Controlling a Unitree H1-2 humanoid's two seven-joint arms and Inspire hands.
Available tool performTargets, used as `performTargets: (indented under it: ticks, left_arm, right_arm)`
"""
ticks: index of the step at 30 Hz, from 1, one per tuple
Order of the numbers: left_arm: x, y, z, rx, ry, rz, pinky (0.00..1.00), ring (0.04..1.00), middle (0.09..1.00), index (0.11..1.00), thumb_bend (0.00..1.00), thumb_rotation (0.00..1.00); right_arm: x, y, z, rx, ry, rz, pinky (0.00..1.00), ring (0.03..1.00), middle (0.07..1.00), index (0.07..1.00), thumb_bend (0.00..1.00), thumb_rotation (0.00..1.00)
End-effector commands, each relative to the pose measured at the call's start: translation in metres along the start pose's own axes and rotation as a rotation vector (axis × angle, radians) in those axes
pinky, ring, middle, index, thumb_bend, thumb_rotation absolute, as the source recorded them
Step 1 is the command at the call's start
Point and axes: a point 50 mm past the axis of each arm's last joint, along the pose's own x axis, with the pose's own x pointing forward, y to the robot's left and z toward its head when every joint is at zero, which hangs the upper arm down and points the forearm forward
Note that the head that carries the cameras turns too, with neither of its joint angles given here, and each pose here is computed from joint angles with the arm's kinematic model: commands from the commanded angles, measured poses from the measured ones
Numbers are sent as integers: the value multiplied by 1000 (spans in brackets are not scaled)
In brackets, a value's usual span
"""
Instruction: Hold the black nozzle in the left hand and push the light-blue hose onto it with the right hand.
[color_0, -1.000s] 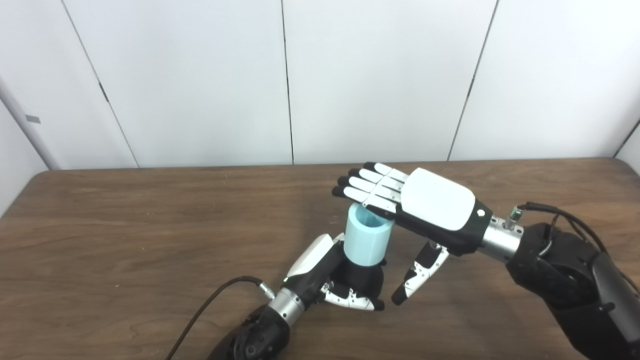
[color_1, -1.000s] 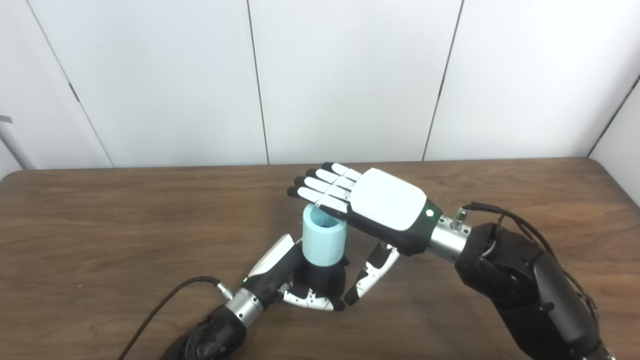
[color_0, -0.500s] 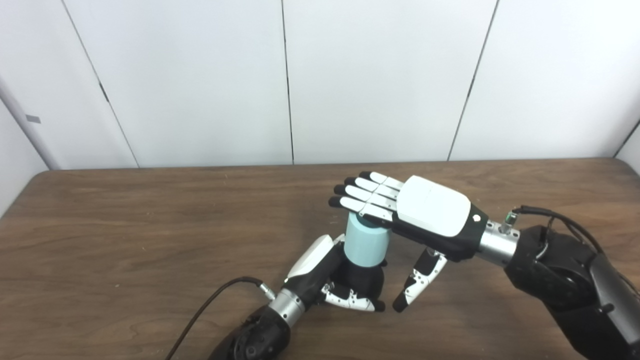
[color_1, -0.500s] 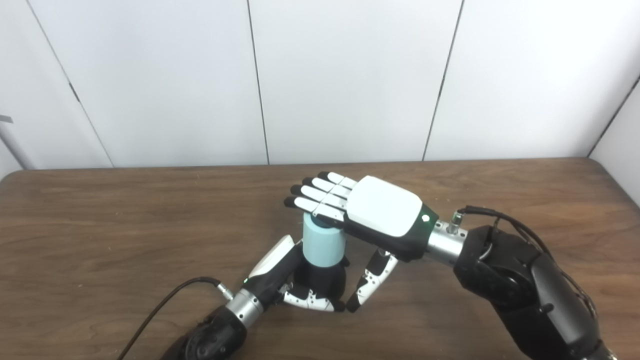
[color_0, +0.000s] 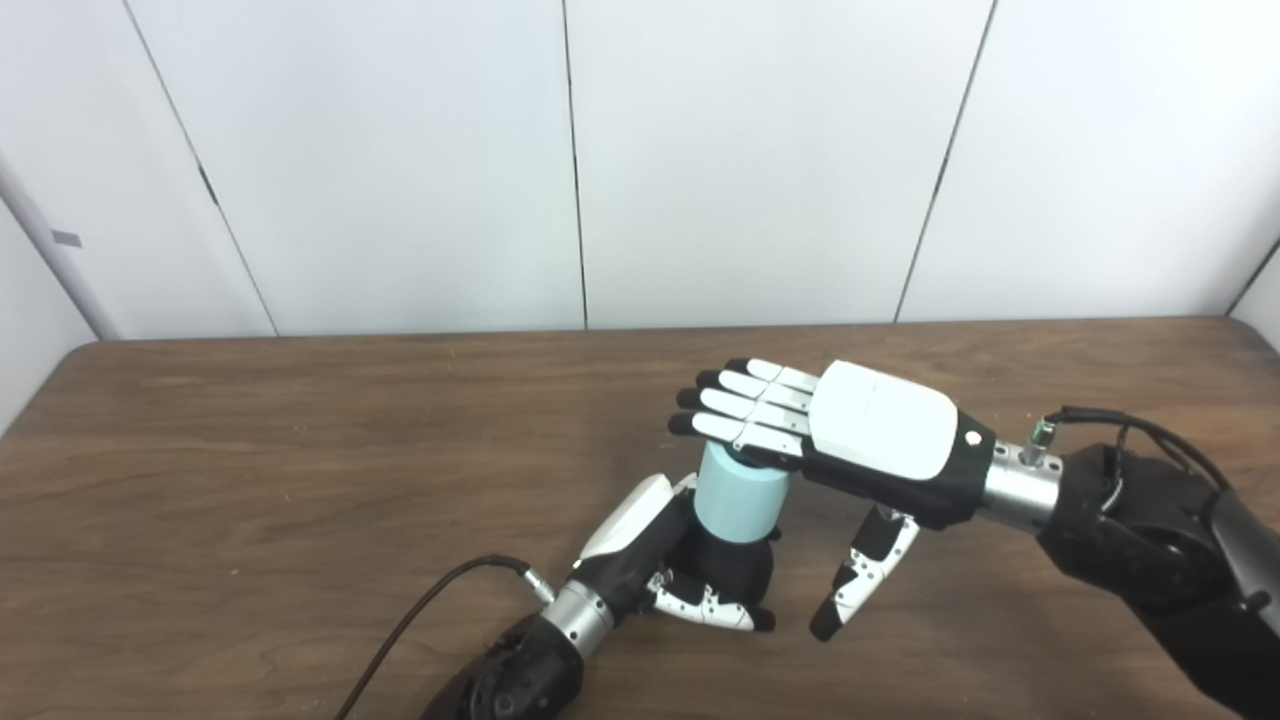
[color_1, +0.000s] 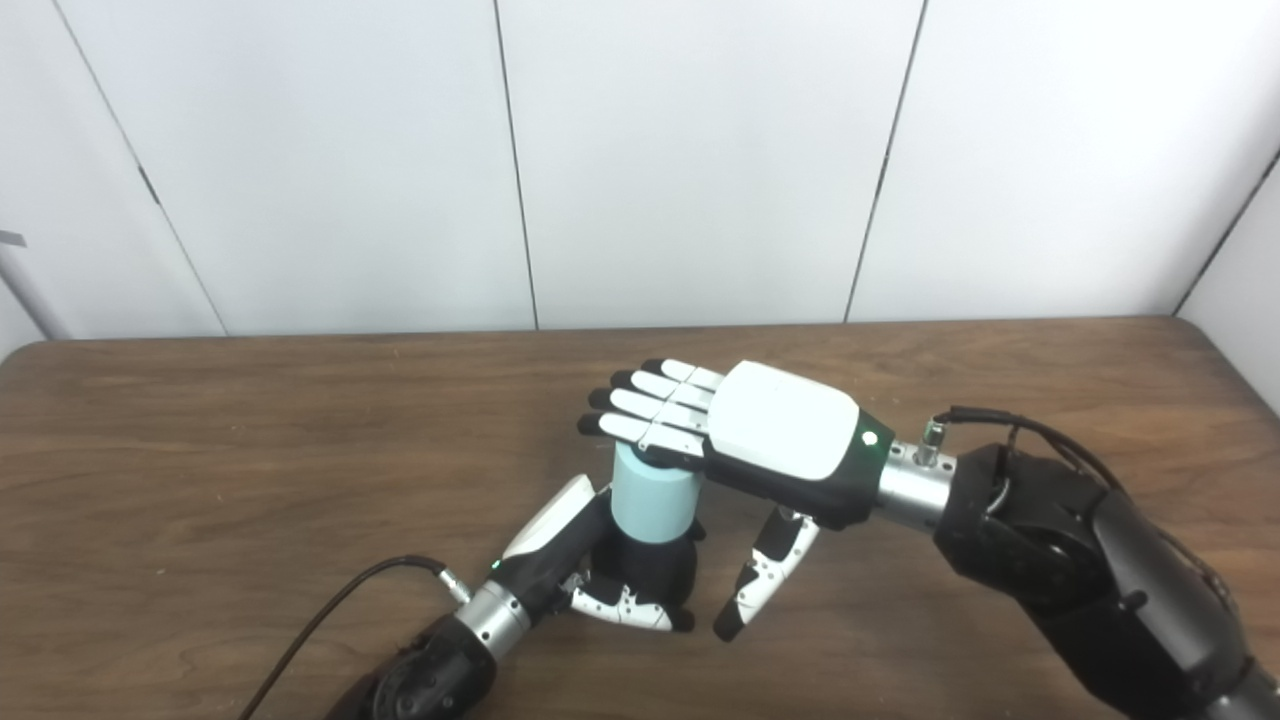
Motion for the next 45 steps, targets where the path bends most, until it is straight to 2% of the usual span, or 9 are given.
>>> performTargets:
  ticks: [1, 24, 40, 45]
  left_arm:
    - [-19, -21, -24, -2, 123, -75, 1000, 943, 831, 484, 524, 74]
    - [-17, -20, -20, -1, 128, -75, 1000, 946, 829, 484, 524, 74]
    - [-19, -18, -19, -14, 127, -67, 1000, 945, 834, 484, 524, 74]
    - [-20, -18, -20, -20, 125, -66, 1000, 945, 835, 484, 524, 74]
  right_arm:
    - [-1, 3, 5, -13, -51, 67, 971, 1000, 1000, 986, 797, 523]
    - [3, 9, 9, -81, -67, 72, 976, 974, 945, 886, 792, 531]
    - [1, 16, 7, -60, -61, 94, 964, 972, 935, 885, 768, 556]
    - [-2, 18, 7, -38, -60, 92, 960, 969, 936, 885, 806, 515]
